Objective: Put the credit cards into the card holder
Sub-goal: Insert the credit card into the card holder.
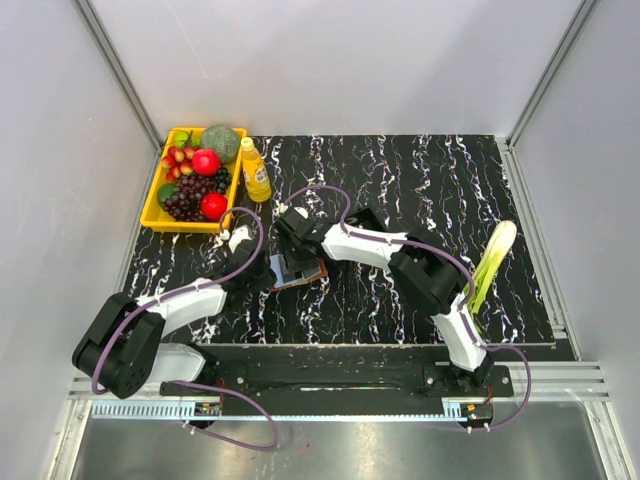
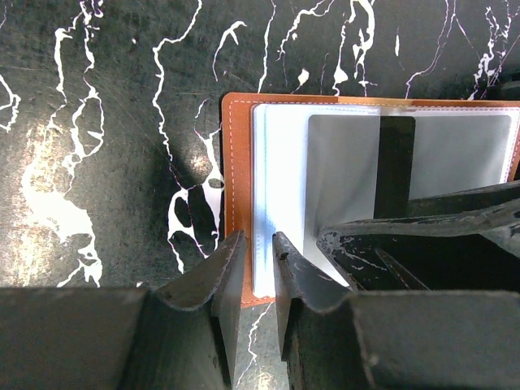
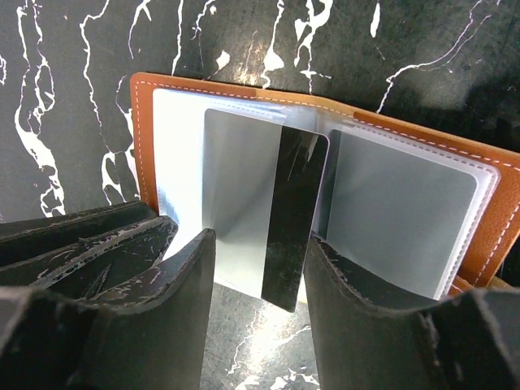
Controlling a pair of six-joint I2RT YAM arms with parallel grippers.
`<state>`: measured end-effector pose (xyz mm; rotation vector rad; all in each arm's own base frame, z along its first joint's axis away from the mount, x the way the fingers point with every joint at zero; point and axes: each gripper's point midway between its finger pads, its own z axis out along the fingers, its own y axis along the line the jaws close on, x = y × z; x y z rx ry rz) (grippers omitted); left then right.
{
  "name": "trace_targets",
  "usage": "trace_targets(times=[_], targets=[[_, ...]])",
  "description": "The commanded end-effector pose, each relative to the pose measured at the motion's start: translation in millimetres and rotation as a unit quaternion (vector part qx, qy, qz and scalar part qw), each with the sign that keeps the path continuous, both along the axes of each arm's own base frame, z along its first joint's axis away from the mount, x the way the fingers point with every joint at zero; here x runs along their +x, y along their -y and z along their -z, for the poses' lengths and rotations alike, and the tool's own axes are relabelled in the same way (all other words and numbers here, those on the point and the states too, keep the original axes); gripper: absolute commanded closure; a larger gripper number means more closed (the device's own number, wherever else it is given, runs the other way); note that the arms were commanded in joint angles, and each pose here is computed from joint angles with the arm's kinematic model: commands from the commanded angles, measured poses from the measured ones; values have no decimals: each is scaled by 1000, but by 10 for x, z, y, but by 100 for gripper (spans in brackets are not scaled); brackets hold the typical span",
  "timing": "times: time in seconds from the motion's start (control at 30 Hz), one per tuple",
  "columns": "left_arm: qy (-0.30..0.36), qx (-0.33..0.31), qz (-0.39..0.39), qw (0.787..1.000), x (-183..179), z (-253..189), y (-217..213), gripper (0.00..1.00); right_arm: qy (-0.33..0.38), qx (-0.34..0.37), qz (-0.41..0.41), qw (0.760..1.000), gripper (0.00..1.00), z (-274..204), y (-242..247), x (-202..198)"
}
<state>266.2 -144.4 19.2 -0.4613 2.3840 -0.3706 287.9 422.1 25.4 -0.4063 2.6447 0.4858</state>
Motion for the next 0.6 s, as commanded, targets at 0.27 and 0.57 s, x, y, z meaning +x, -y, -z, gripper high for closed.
trace_targets(times=[0.27, 0.57], targets=[[-34, -9, 10, 999, -187, 185, -14, 75, -63, 71, -50, 994, 51, 96, -334, -336], [-33, 5, -2, 999, -201, 178, -88, 75, -92, 78, 16, 992, 48, 129, -291, -382]])
